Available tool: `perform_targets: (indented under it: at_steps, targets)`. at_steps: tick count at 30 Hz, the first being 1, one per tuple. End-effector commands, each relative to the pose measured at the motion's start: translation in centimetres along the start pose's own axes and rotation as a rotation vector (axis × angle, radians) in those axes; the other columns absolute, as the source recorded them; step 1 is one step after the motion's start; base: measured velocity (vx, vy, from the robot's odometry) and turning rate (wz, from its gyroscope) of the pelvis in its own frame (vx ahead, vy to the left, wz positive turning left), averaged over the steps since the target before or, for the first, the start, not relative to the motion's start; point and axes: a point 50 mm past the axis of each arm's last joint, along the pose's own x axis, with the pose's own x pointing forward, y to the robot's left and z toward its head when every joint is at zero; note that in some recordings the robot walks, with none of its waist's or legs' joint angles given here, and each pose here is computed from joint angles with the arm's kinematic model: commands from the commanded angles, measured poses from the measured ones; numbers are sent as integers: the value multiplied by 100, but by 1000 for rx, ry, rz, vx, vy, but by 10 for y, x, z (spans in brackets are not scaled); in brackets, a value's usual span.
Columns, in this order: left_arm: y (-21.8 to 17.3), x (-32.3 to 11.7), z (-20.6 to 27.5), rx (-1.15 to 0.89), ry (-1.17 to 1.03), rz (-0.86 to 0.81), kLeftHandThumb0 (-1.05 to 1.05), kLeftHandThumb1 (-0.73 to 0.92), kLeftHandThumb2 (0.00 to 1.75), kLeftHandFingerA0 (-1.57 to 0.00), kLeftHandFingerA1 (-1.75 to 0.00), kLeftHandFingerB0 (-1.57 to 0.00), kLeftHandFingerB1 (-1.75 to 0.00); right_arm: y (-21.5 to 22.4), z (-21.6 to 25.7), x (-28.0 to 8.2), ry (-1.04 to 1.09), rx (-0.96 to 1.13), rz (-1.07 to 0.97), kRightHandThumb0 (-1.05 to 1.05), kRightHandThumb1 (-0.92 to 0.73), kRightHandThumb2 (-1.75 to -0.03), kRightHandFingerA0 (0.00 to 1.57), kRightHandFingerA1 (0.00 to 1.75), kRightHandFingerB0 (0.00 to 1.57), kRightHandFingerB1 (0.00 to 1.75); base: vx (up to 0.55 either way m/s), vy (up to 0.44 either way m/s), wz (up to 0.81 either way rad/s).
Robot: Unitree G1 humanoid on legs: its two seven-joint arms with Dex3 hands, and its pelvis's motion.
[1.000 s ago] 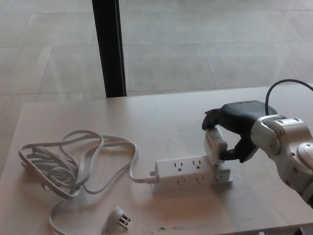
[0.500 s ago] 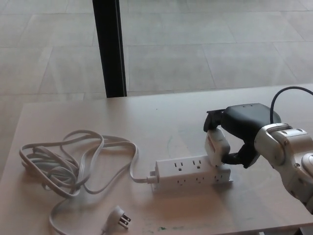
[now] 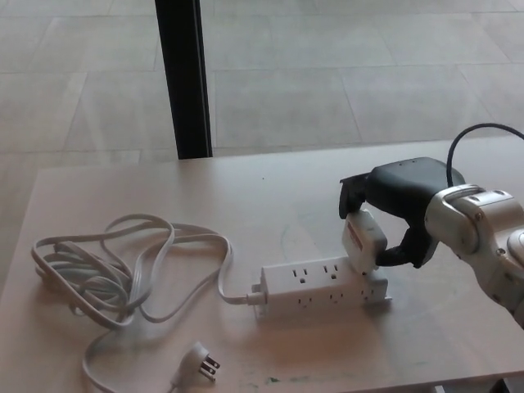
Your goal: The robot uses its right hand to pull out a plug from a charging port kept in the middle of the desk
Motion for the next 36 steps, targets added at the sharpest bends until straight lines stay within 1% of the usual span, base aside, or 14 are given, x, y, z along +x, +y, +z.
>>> perform_targets:
  at_steps: [1, 4, 9, 12, 13, 15, 16, 17, 20, 21, 22, 27, 29, 36]
  targets:
    - [10, 0, 6, 4, -24, 33, -75, 92, 68, -75, -57, -56, -47, -32, -13, -3, 38, -47, -47, -36, -56, -89, 83, 168, 76, 95, 0, 0, 0]
    - [10, 0, 5, -3, -21, 31, -75, 92, 68, -75, -57, -55, -47, -40, -13, -3, 47, -39, -47, -34, -56, -91, 84, 169, 76, 87, 0, 0, 0]
    - [11, 0, 6, -8, -33, 16, -73, 92, 70, -71, -55, -53, -45, -54, -13, -3, 16, -55, -87, -34, -54, -102, 88, 175, 72, 138, 0, 0, 0]
    - [13, 0, 9, -10, -32, 24, -73, 92, 71, -71, -54, -53, -45, -60, -11, -1, 12, -38, -107, -33, -51, -106, 89, 175, 75, 132, 0, 0, 0]
    - [13, 0, 9, -15, -34, 22, -75, 92, 71, -72, -54, -53, -44, -62, -10, -2, 8, -49, -112, -34, -50, -106, 86, 172, 79, 100, 0, 0, 0]
    - [14, 0, 9, -18, -35, 21, -75, 92, 71, -73, -56, -52, -44, -63, -10, -2, 11, -49, -106, -35, -52, -104, 85, 173, 77, 106, 0, 0, 0]
    - [14, 0, 9, -24, -36, 19, -75, 92, 70, -72, -55, -53, -45, -64, -11, -2, 13, -46, -107, -37, -52, -107, 91, 175, 76, 137, 0, 0, 0]
    - [14, 0, 9, -32, -39, 16, -75, 92, 70, -72, -55, -53, -45, -68, -13, -3, 23, -42, -115, -36, -57, -96, 91, 175, 76, 116, 0, 0, 0]
    - [14, 0, 9, -31, -39, 12, -75, 92, 71, -71, -53, -52, -44, -76, -15, -7, 20, -41, -137, -36, -55, -97, 90, 175, 75, 132, 0, 0, 0]
    - [14, 0, 10, -12, -42, 18, -75, 92, 71, -71, -53, -53, -45, -81, -18, -9, 11, -43, -169, -40, -49, -108, 116, 131, 88, 107, 0, 0, 0]
    - [14, 0, 9, -6, -44, 20, -75, 92, 72, -71, -54, -52, -45, -85, -20, -11, 18, -36, -172, -35, -52, -105, 91, 175, 80, 125, 0, 0, 0]
    - [16, 0, 9, -23, -37, 23, -76, 92, 71, -71, -55, -52, -45, -97, -24, -14, 26, -27, -193, -37, -52, -100, 94, 175, 71, 73, 0, 0, 0]
    - [16, 0, 7, -29, -32, 22, -77, 92, 71, -73, -56, -54, -46, -101, -26, -16, 24, -31, -212, -38, -44, -101, 114, 161, 64, 72, 0, 0, 0]
    - [16, -1, 5, -28, -28, 22, -75, 92, 72, -71, -55, -54, -48, -101, -37, -20, 69, -43, -177, -38, -51, -96, 91, 175, 79, 91, 0, 0, 0]
